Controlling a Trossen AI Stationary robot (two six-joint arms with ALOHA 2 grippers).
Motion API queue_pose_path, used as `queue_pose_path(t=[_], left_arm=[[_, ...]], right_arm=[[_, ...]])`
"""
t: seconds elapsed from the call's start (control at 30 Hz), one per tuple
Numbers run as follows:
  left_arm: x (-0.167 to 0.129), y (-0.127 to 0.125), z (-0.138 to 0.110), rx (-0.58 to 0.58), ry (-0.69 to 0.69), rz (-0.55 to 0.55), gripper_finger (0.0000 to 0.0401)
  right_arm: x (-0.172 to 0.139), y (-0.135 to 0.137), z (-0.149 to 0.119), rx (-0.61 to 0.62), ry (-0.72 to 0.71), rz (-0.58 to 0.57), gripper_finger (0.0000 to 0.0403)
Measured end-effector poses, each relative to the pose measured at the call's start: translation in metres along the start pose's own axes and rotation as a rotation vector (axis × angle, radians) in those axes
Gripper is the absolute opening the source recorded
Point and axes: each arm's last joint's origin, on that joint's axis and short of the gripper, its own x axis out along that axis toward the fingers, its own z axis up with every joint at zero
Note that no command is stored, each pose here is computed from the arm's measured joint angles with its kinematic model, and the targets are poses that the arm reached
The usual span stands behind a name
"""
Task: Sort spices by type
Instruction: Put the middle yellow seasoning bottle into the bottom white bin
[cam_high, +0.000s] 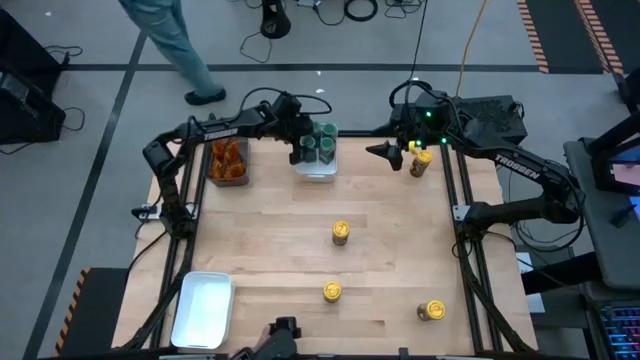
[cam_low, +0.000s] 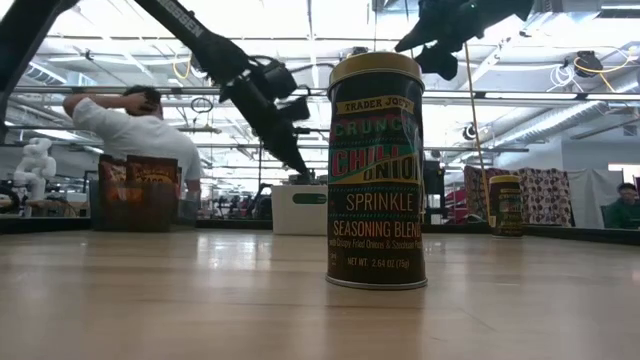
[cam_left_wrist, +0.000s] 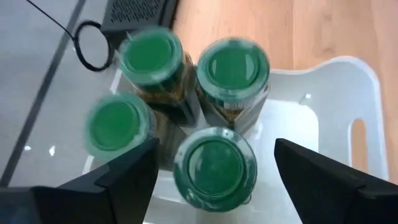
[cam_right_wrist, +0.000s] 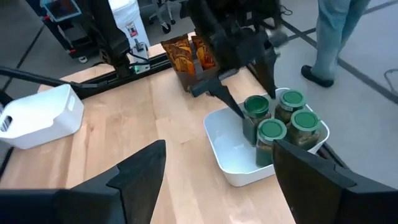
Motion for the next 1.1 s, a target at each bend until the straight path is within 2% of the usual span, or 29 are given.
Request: queue_pose_path(t=[0.3, 0.53, 0.8, 1.1], left_arm=[[-0.056, -0.005, 0.024, 0.036, -0.131, 0.034, 0.0320], [-0.088, -0.020, 0.018, -0.024, -0.177, -0.118, 0.0310], [-0.102, -0.036, 0.007, -0.111, -0.310, -0.152, 0.0292], [-0.118, -0.062, 0.026, -0.031, -0.419, -0.204, 0.0292]], right_arm=[[0.000, 0.000, -0.002, 0.049, 0.015, 0.000, 0.0274], [0.001, 0.003, -0.007, 0.133, 0.070, 0.008, 0.0274], [0.004, 0.012, -0.007, 0.113, 0.074, 0.037, 0.0274], [0.008, 0.018, 0.000, 0.085, 0.003, 0.067, 0.0274]])
